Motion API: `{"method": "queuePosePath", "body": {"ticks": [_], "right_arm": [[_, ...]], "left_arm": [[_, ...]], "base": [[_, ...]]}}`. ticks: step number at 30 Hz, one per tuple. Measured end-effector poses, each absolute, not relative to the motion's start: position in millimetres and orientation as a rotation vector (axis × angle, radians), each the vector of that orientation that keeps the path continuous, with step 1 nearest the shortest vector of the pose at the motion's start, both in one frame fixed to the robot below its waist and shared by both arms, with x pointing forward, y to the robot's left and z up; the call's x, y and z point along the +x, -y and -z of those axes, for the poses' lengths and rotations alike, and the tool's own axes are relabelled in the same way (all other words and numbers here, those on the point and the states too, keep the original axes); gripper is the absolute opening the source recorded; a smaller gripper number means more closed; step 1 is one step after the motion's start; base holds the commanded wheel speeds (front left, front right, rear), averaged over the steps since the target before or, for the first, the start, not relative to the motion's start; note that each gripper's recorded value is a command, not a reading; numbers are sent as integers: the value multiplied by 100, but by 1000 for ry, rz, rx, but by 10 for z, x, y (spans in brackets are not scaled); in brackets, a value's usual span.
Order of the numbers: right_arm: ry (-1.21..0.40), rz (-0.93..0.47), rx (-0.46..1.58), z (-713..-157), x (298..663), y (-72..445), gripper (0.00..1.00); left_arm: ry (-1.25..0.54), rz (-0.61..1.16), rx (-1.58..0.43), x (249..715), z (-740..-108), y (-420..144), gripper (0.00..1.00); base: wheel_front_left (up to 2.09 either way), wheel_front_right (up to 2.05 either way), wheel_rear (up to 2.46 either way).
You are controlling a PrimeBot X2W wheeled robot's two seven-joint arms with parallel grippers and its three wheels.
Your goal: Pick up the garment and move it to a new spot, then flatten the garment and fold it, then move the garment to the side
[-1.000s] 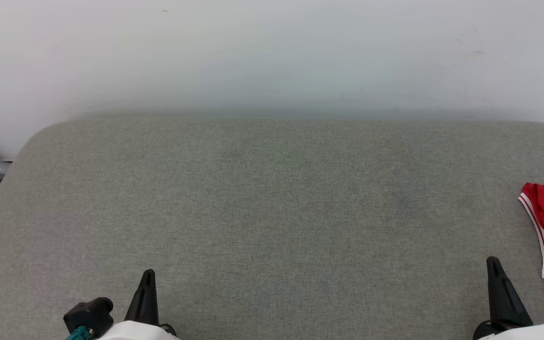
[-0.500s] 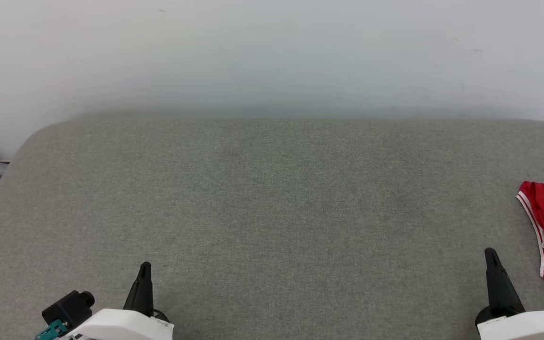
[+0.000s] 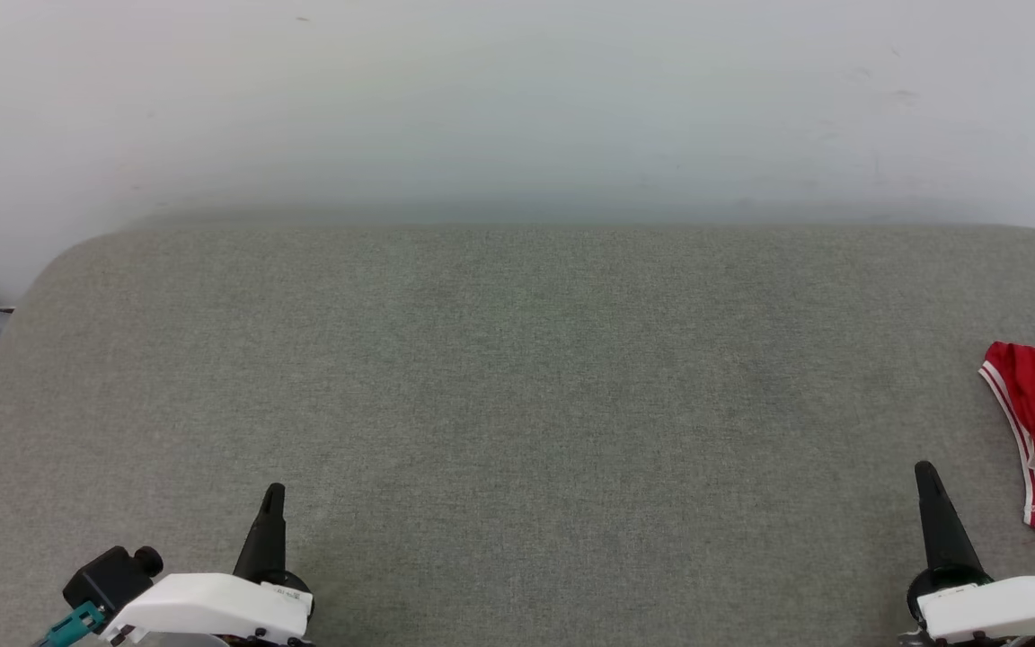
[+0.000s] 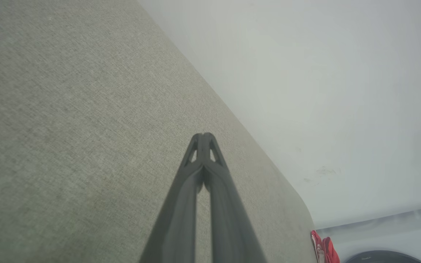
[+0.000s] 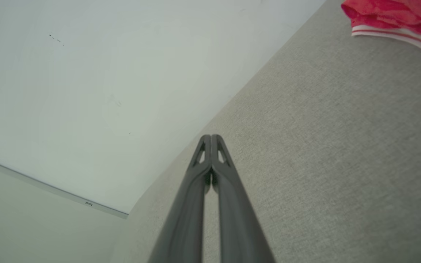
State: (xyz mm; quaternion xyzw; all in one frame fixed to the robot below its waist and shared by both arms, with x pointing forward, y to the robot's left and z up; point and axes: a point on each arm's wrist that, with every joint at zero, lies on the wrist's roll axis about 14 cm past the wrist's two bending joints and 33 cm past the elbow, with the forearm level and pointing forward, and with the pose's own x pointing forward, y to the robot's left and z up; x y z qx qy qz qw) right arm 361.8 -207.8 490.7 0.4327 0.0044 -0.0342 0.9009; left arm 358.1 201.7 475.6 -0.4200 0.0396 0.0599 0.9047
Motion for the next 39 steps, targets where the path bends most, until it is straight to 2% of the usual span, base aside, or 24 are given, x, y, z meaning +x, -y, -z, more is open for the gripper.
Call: {"method": "queuePosePath", "body": {"ticks": [39], "right_arm": [[-16,46,1310,-4966,3780,2033,0]], "left_arm": [[-54,-72,-1304,3759,-4892,-2004,0]], "base": [[0,0,0]]}}
